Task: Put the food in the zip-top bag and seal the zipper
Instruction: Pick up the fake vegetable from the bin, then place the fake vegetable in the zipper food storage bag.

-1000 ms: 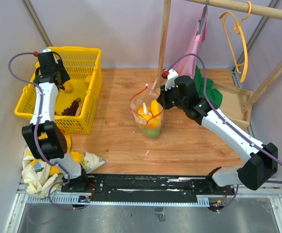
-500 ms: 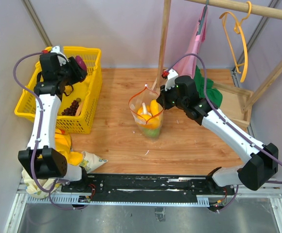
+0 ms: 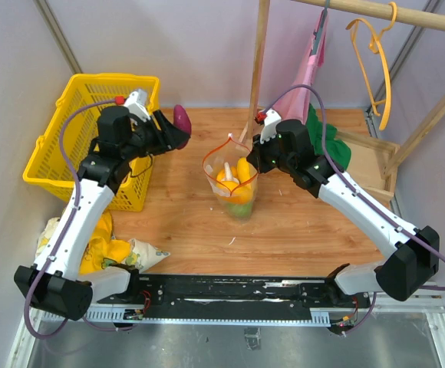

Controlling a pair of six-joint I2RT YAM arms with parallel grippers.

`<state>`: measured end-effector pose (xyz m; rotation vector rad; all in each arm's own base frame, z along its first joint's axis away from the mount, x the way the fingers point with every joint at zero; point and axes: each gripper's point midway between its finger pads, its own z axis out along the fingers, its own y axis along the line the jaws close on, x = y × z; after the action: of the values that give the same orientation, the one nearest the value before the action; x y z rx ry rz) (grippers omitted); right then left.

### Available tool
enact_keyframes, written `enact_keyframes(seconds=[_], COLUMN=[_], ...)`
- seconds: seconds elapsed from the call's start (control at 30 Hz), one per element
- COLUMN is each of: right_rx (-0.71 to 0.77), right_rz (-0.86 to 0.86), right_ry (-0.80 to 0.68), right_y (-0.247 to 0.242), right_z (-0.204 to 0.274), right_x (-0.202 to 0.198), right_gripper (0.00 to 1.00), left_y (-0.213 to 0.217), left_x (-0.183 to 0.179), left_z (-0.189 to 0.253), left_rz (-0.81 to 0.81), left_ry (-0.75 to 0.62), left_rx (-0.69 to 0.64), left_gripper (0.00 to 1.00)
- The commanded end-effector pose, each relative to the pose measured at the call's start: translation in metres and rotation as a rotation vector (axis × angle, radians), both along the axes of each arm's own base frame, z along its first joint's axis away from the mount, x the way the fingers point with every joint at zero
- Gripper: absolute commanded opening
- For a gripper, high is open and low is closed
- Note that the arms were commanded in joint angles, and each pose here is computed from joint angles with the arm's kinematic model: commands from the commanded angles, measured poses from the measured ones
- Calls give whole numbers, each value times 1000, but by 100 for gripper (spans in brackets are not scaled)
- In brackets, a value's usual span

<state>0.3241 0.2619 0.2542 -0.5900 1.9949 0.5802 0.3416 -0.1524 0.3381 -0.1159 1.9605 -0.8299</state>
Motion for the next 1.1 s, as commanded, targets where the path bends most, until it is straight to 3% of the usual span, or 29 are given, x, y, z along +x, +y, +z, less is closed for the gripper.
enact_keyframes(seconds=[0.0, 0.43, 0.8, 1.07], right_rx=[36, 39, 40, 38], right_rz=[6, 7, 5, -2], right_ry=[-40, -38, -42, -43], right_y=[-2, -2, -3, -4], right_z=[17, 16, 16, 16], right_x=[-1, -2, -3, -2], right_gripper=[1, 1, 1, 1], left_y=[-39, -120, -148, -150], left_x=[-18, -35, -36, -47], left_z=[14, -5, -51, -77], left_rz=[-82, -157, -161, -165], left_ry=[-43, -35, 54, 116], left_rx=[-116, -170, -138, -94], left_gripper=[12, 14, 22, 41])
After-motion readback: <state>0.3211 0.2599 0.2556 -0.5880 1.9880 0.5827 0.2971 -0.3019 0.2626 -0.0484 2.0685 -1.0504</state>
